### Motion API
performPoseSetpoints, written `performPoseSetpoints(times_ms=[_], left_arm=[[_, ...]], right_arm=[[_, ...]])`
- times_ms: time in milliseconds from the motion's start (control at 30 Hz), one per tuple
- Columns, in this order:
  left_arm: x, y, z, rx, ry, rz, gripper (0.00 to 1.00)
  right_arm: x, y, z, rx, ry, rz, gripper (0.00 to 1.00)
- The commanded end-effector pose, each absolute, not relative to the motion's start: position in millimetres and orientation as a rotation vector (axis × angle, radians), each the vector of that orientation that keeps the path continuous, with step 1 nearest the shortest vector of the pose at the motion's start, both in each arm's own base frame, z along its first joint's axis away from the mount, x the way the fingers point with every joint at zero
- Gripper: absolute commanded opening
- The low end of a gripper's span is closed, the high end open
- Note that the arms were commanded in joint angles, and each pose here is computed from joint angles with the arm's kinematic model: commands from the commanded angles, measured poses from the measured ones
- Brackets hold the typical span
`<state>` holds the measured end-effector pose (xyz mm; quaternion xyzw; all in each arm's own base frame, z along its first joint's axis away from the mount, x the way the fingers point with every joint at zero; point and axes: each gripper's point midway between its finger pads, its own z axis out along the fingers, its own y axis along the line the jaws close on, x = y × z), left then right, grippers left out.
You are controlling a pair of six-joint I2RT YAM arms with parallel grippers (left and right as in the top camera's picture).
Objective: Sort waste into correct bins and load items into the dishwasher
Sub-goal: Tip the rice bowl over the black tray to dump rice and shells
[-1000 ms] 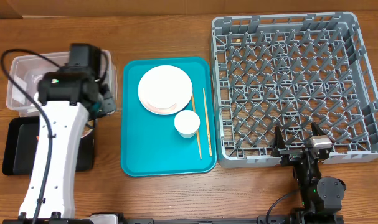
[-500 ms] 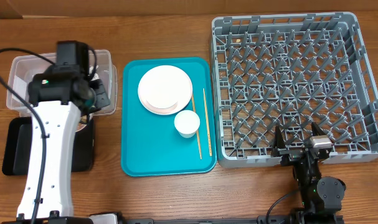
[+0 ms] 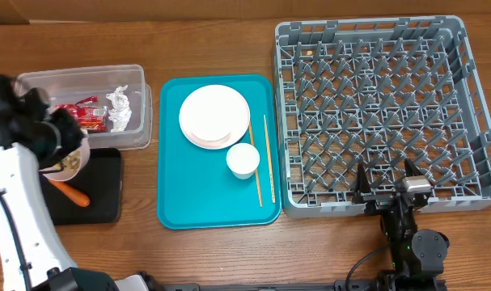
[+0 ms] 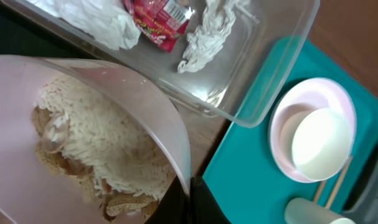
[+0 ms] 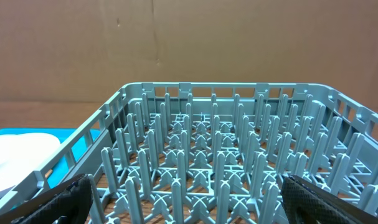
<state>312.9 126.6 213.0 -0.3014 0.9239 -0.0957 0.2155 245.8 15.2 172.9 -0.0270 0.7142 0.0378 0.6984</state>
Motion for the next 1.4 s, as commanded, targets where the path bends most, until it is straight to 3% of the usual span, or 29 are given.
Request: performPoseSetpoints(times_ms=[0, 467, 700, 1367], left_arm=[[315, 117, 222, -0.740, 2.490, -0.468, 0.04], [297, 144, 180, -0.769, 2.198, -0.843, 0.04], [293, 148, 155, -0.752, 2.144, -0.853, 0.04], [267, 160, 192, -0.592, 1.724, -1.074, 0.04]], right_arm=[[246, 14, 171, -0.054, 1.588, 0.084, 1.00], [246, 14, 171, -0.054, 1.588, 0.084, 1.00], [246, 14, 171, -0.054, 1.588, 0.084, 1.00], [246, 14, 171, -0.053, 1.588, 0.084, 1.00]])
